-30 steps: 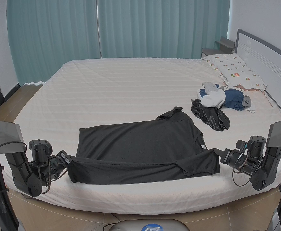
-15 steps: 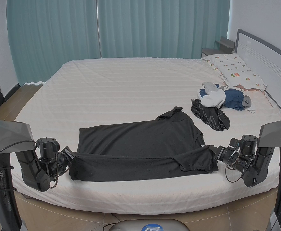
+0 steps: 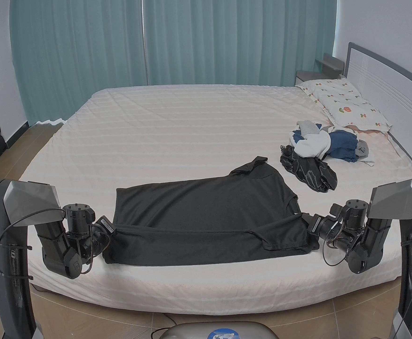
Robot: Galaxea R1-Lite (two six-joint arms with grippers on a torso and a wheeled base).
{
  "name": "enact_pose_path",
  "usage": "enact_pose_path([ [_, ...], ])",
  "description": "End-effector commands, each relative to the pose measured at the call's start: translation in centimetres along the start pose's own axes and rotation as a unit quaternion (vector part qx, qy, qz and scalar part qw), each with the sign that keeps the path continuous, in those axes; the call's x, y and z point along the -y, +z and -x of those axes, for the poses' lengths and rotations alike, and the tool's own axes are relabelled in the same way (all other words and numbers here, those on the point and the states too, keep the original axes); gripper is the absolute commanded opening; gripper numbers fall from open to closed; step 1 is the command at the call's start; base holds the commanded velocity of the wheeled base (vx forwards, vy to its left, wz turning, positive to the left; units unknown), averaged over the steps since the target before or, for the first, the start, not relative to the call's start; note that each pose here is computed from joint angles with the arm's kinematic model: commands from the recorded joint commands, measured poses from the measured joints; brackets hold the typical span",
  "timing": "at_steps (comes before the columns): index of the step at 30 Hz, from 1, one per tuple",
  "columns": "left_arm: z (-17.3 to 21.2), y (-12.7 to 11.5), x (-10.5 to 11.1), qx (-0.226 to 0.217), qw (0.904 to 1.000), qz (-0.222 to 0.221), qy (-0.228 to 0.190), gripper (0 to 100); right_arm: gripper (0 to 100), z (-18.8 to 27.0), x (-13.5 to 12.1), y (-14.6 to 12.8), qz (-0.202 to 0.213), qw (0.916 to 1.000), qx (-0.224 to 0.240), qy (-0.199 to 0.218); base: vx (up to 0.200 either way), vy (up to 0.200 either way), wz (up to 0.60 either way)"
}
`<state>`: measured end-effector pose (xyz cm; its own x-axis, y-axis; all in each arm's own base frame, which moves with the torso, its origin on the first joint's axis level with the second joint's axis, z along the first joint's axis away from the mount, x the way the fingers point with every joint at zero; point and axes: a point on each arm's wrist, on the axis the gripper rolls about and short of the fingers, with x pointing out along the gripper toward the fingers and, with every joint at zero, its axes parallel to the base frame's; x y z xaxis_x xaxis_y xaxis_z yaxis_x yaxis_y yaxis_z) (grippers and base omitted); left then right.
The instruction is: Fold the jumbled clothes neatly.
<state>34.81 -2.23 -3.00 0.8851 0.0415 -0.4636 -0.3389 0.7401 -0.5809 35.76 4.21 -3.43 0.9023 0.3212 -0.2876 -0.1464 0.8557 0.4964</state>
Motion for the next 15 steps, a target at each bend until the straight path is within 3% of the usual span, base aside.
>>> enact_pose_path([
  [1,-1.3,-0.6,-0.3,-0.002,1.0000,0.000,0.002,0,0,-1.1,0.7,-1.3,-0.002,0.9999,-0.008,-0.008,0.000,0.000,0.00],
  [3,-1.5,-0.6,-0.3,-0.002,1.0000,0.002,0.001,0,0,-1.4,0.6,-1.8,-0.003,0.9999,-0.012,-0.008,0.000,0.000,0.00],
  [4,-1.5,-0.6,-0.3,-0.001,1.0000,0.005,0.001,100,100,-1.5,0.7,-2.2,-0.006,0.9998,-0.015,-0.008,0.000,0.000,0.00],
  [7,-1.5,-0.6,-0.3,-0.001,1.0000,0.007,0.001,100,100,-1.6,0.8,-2.5,-0.015,0.9997,-0.015,-0.008,0.000,0.000,0.00],
  [8,-1.7,-0.7,-0.5,-0.002,0.9999,0.015,0.002,100,100,-2.2,0.6,-2.4,-0.047,0.9988,0.003,-0.016,0.000,0.000,0.00],
  [10,-1.8,-0.8,-0.6,-0.003,0.9999,0.016,0.004,100,100,-2.4,0.6,-2.3,-0.062,0.9977,0.012,-0.023,0.000,0.000,0.00],
  [15,-2.0,-0.8,-1.1,0.000,0.9995,0.031,0.013,100,100,-2.4,0.9,-2.0,-0.149,0.9881,0.024,-0.033,0.000,0.000,0.00],
])
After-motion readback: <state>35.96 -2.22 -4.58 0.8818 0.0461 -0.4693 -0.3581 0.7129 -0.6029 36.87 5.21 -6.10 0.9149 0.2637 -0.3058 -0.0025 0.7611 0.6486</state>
